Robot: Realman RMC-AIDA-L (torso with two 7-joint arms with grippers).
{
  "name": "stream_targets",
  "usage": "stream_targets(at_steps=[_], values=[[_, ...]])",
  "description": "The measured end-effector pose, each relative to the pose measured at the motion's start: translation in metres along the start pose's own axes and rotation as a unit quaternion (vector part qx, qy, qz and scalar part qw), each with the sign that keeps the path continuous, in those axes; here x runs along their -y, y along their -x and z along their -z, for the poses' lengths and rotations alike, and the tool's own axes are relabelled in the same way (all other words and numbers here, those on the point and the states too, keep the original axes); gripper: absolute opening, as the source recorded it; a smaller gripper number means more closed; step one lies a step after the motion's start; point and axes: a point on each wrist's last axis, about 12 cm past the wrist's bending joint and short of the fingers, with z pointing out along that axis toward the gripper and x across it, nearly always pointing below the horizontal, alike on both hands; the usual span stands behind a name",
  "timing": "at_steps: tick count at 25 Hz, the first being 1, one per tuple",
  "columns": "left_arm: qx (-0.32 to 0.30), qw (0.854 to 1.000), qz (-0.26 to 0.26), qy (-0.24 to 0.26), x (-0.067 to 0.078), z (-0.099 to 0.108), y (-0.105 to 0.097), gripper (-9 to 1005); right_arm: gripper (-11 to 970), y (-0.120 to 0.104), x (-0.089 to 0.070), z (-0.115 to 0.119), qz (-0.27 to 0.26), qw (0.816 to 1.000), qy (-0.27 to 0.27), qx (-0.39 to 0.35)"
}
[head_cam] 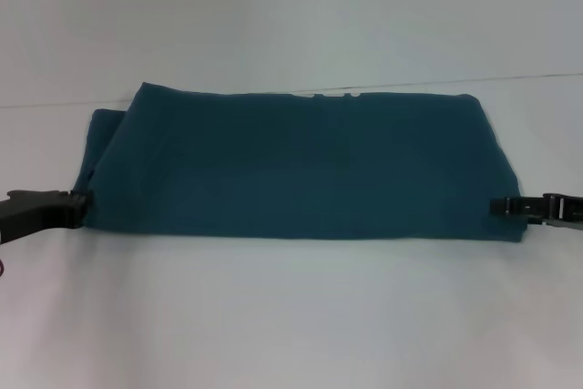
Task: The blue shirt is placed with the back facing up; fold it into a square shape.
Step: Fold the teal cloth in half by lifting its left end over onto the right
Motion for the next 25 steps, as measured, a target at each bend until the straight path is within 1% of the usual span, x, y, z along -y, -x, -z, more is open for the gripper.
stream_targets(at_steps=[9, 15, 20, 23, 25], values=[[0.0, 1.0, -0.001, 0.001, -0.0006, 0.0002, 0.002, 16, 854, -0.002, -0.003, -0.0074, 0.001, 1.0, 0.0, 0.0], [0.0, 1.0, -0.001, 0.001, -0.0006, 0.0003, 0.0026, 16, 748, -0.0032, -0.0013, -0.0073, -0.007, 1.0, -0.001, 0.001], [0.001, 1.0, -0.001, 0.001, -0.0008, 0.0006, 0.0036, 16, 513, -0.0049, 0.0003, -0.0062, -0.007, 1.0, -0.002, 0.002], [0.001, 1.0, 0.0, -0.001, -0.0001, 0.0006, 0.0032, 15, 266, -0.0055, 0.0013, -0.0055, -0.008, 1.0, -0.003, 0.005], [0.0, 1.0, 0.001, -0.003, 0.0002, 0.0009, 0.0027, 15, 229, -0.0048, 0.0027, -0.0039, -0.009, 1.0, -0.005, 0.011]])
